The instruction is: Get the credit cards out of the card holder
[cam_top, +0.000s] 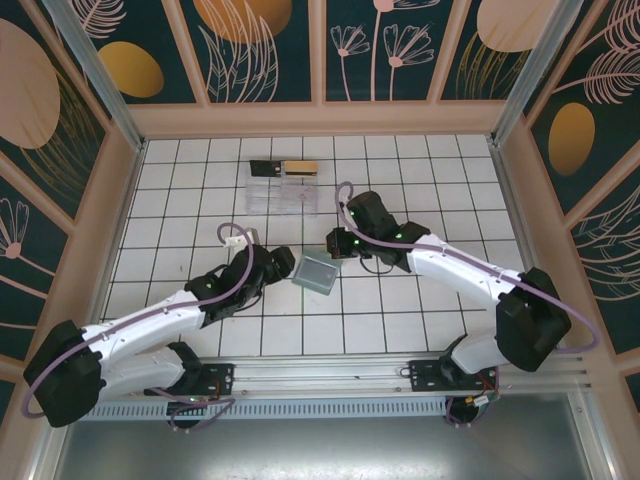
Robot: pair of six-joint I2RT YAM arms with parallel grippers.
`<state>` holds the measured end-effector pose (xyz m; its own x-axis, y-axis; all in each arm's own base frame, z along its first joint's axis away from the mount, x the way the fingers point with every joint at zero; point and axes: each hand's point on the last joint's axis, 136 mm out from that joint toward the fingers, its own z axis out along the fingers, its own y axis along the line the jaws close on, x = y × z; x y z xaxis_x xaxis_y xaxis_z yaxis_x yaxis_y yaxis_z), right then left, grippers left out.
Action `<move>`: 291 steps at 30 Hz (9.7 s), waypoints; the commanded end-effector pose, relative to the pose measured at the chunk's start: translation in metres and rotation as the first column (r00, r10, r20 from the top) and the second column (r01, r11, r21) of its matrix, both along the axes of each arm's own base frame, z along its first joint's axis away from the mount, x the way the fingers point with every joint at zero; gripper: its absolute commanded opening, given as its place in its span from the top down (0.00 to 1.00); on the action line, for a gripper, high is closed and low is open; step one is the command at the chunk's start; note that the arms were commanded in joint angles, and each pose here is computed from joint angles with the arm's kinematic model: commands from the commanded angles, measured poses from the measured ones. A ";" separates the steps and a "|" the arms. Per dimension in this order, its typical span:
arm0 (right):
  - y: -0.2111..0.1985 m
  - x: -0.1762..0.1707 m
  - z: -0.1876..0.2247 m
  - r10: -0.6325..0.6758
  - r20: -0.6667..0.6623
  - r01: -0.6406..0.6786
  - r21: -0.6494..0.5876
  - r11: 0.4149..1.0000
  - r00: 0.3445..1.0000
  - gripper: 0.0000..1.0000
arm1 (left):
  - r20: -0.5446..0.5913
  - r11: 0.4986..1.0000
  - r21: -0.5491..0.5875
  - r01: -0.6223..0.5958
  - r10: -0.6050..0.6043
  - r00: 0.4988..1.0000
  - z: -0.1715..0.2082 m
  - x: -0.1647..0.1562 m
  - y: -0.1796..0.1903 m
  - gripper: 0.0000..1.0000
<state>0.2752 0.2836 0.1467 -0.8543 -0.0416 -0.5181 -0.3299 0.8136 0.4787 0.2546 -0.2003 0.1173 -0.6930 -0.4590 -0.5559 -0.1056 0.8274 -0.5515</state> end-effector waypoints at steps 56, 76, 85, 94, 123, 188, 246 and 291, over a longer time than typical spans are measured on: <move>-0.107 0.008 -0.106 -0.320 0.030 0.319 -0.194 0.928 0.947 0.88 | 0.002 0.937 -0.129 0.324 -0.327 0.945 -0.013 0.039 -0.124 0.48; -0.111 0.005 -0.130 -0.310 -0.020 0.297 -0.229 0.927 0.951 0.87 | -0.136 0.929 -0.091 0.360 -0.369 0.919 -0.072 0.040 -0.140 0.53; -0.110 0.005 -0.129 -0.305 -0.022 0.293 -0.223 0.930 0.952 0.87 | -0.163 0.924 -0.096 0.371 -0.382 0.909 -0.081 0.038 -0.143 0.52; -0.110 0.005 -0.130 -0.304 -0.023 0.292 -0.223 0.930 0.952 0.87 | -0.110 0.887 -0.183 0.425 -0.448 0.887 -0.066 0.034 -0.159 0.50; -0.124 0.006 -0.097 -0.362 0.029 0.359 -0.222 0.906 0.932 0.73 | -0.084 0.925 -0.099 0.366 -0.374 0.924 -0.055 0.041 -0.138 0.49; -0.120 -0.004 -0.139 -0.344 -0.077 0.319 -0.232 0.919 0.936 0.73 | -0.115 0.870 -0.176 0.461 -0.484 0.868 -0.064 0.028 -0.161 0.51; -0.128 -0.006 -0.135 -0.401 -0.065 0.380 -0.211 0.901 0.914 0.71 | -0.200 0.928 0.002 0.372 -0.364 0.910 -0.068 0.045 -0.151 0.48; -0.129 -0.010 -0.130 -0.417 -0.067 0.400 -0.176 0.899 0.907 0.71 | -0.067 0.818 -0.249 0.519 -0.549 0.833 -0.032 0.031 -0.207 0.44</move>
